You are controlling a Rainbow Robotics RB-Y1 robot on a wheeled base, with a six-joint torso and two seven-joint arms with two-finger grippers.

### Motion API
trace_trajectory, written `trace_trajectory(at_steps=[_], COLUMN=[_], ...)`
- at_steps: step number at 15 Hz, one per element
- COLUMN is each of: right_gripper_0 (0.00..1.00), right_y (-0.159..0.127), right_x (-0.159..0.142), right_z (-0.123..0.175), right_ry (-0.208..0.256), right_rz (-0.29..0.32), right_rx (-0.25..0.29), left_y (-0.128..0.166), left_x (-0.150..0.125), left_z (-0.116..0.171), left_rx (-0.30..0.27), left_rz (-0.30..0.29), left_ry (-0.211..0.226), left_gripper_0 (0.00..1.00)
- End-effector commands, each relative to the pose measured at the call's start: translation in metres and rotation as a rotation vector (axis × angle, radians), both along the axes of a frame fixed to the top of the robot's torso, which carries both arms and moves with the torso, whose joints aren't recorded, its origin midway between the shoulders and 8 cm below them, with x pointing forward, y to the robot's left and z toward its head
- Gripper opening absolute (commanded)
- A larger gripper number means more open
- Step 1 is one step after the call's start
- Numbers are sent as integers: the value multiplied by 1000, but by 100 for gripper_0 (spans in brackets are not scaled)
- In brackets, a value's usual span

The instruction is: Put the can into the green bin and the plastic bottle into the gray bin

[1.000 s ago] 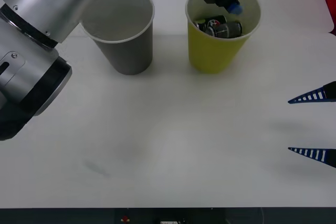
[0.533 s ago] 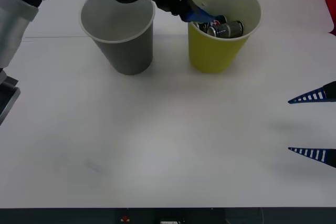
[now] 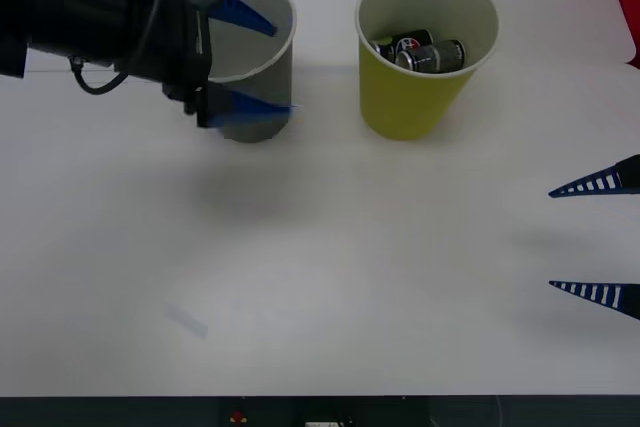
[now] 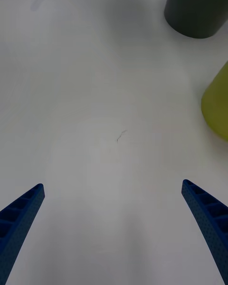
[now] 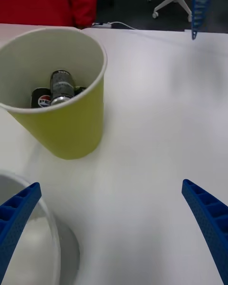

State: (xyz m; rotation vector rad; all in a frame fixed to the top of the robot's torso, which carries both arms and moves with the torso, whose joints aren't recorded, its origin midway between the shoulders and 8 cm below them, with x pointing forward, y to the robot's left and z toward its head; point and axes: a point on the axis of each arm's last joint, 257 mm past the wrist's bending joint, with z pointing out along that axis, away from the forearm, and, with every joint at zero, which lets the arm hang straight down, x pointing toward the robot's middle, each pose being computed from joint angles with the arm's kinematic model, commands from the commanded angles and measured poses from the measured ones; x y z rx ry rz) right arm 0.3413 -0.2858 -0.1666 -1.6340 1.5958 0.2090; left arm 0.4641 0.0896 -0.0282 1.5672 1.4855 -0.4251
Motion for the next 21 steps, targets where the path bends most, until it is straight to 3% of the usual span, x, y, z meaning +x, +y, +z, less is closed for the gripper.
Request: trace_trajectory(at_steps=[1, 4, 11, 15, 21], right_gripper_0=[100, 100, 100, 100, 100], right_y=[0, 0, 0, 0, 0], right_x=[0, 0, 0, 0, 0], right_z=[0, 0, 0, 0, 0], right_ry=[0, 0, 0, 0, 0], right_rz=[0, 0, 0, 0, 0], right_rx=[0, 0, 0, 0, 0], left_y=[40, 79, 155, 175, 187], left_x=[-20, -40, -88, -105, -110], left_z=[-21, -39, -84, -105, -110], left_rx=[17, 46, 121, 170, 201], left_rz=[-3, 9, 11, -7, -2], left_ry=[-19, -37, -16, -6, 7], left_gripper_0=[100, 100, 100, 100, 100])
